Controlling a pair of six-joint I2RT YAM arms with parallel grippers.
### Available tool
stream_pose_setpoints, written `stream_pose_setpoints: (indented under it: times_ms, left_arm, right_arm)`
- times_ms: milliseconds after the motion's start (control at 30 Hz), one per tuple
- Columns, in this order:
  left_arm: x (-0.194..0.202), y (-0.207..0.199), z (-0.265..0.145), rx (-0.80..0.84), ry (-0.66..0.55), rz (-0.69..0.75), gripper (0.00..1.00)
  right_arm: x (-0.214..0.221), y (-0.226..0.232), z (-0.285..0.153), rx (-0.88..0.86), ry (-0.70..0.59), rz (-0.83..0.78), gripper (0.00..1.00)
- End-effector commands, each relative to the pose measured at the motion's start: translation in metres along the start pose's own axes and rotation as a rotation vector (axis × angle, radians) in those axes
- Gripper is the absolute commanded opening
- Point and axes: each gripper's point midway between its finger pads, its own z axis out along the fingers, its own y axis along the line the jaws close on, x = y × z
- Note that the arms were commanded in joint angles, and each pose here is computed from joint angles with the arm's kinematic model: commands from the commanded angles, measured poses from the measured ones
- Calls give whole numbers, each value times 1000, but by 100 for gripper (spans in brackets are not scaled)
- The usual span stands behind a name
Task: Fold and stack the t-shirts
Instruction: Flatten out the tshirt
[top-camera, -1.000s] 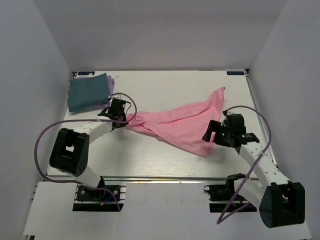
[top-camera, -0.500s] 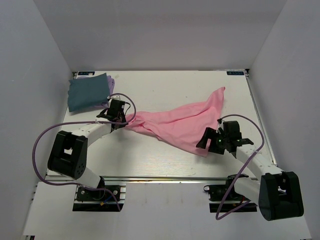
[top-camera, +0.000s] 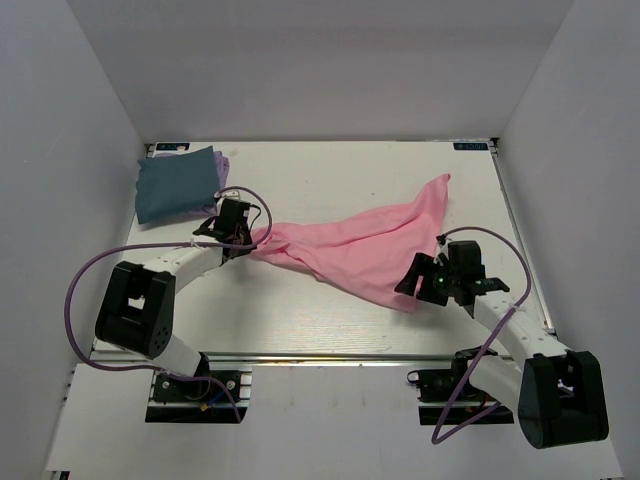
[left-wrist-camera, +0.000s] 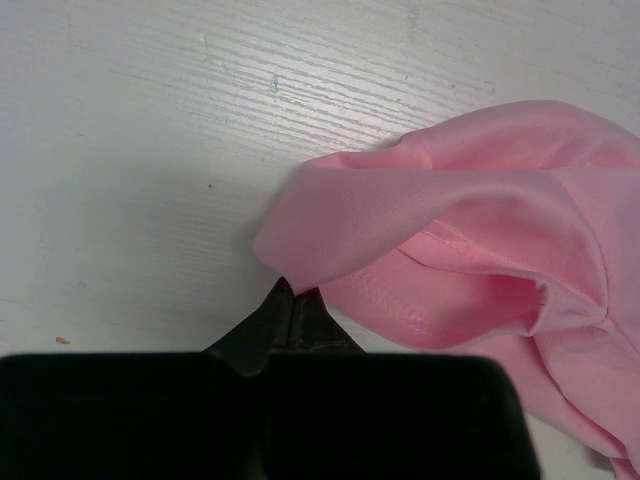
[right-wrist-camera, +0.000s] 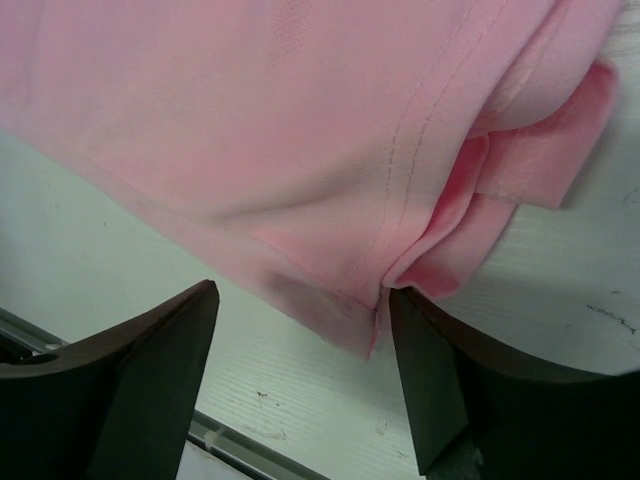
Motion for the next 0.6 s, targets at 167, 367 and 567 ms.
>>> stream_pose_setpoints:
  times_ms: [167,367,567]
  left_arm:
    - [-5,0,-7,8,-21,-17,0]
    - [-8,-1,-9,12,-30,-20,0]
    - [-27,2,-27,-1,-76,-31,0]
  right_arm:
    - [-16,11,0,-35,-46,-11,44]
    - [-24,9,-3,-10,-74,-6,0]
    - [-50,5,-28,91,-164,-48,0]
